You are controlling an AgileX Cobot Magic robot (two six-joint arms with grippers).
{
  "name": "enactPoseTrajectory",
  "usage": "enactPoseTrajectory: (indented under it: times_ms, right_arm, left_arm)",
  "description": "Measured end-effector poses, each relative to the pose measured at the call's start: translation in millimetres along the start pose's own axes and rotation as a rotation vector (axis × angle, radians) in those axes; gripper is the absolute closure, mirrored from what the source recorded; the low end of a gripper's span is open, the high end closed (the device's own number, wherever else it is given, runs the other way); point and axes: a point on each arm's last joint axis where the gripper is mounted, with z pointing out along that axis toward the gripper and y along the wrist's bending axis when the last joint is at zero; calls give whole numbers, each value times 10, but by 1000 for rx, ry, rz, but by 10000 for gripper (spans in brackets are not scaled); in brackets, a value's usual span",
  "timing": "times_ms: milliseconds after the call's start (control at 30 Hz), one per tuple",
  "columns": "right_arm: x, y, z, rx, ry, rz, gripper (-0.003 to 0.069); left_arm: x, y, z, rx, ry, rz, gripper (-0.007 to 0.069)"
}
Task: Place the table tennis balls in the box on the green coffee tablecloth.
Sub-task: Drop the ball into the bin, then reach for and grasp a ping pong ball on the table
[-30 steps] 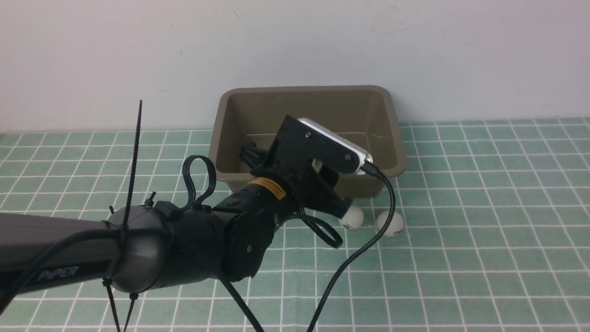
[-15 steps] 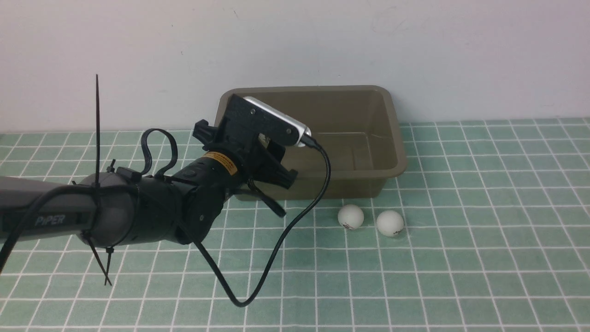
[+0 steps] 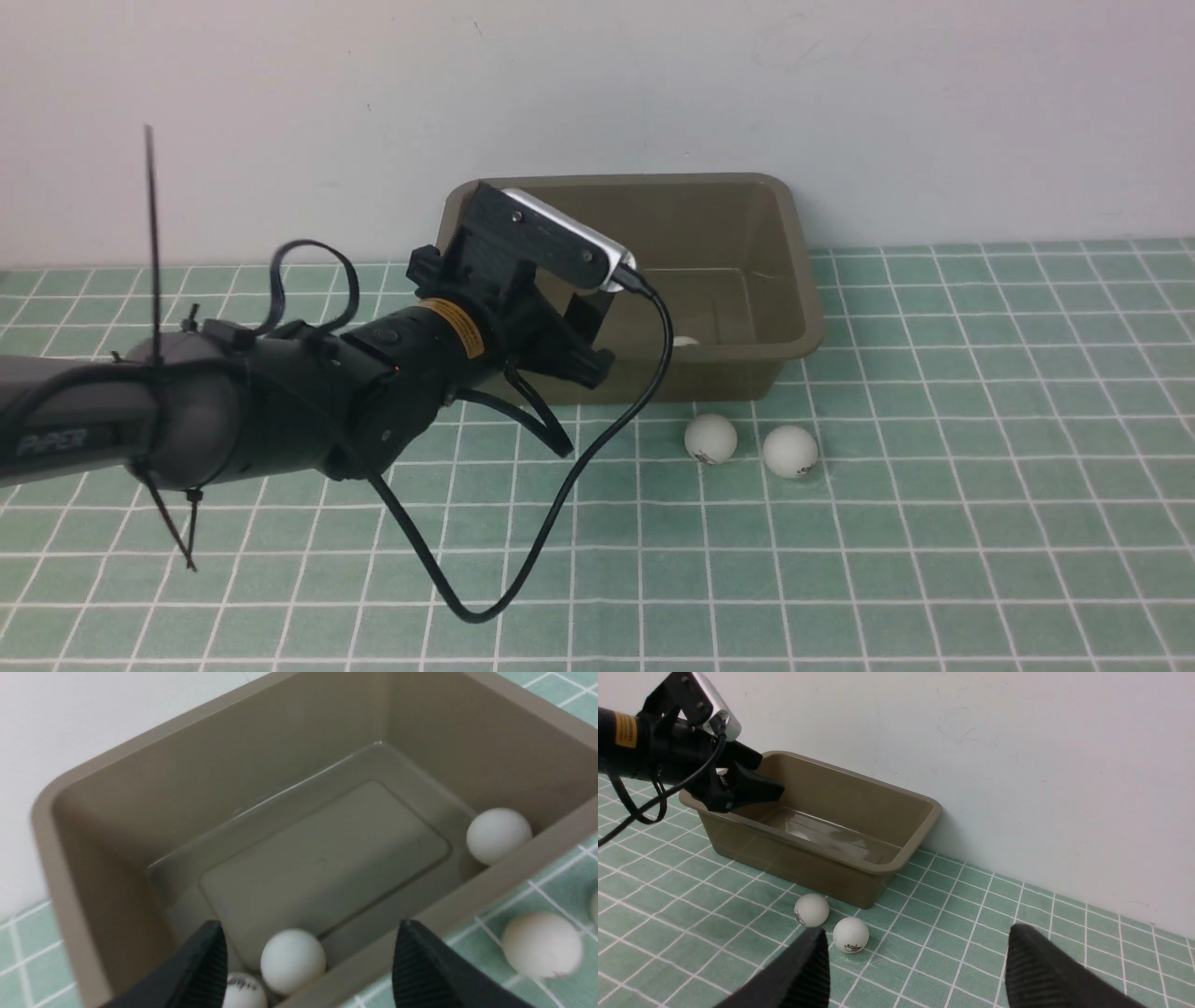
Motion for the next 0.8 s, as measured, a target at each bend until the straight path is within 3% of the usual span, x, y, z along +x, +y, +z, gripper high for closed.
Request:
enactPoseTrajectory:
  times_ms: [233,500,667,800]
  right_arm:
    - [-21,21,0,-23,-23,16,196]
    - [-63,60,13,-77,-60,19,196]
    - [-65,26,139,-112,4,57,196]
    - [-117,-26,261,-140,54,81,196]
  left_arm:
    - [-350,-202,-780,42,82,35,242]
    - [-378,-217,-1331,33,212,96,242]
    - [-330,-91,-1476,-84,297,142,242]
    - [-275,40,-1517,-232,370,124,242]
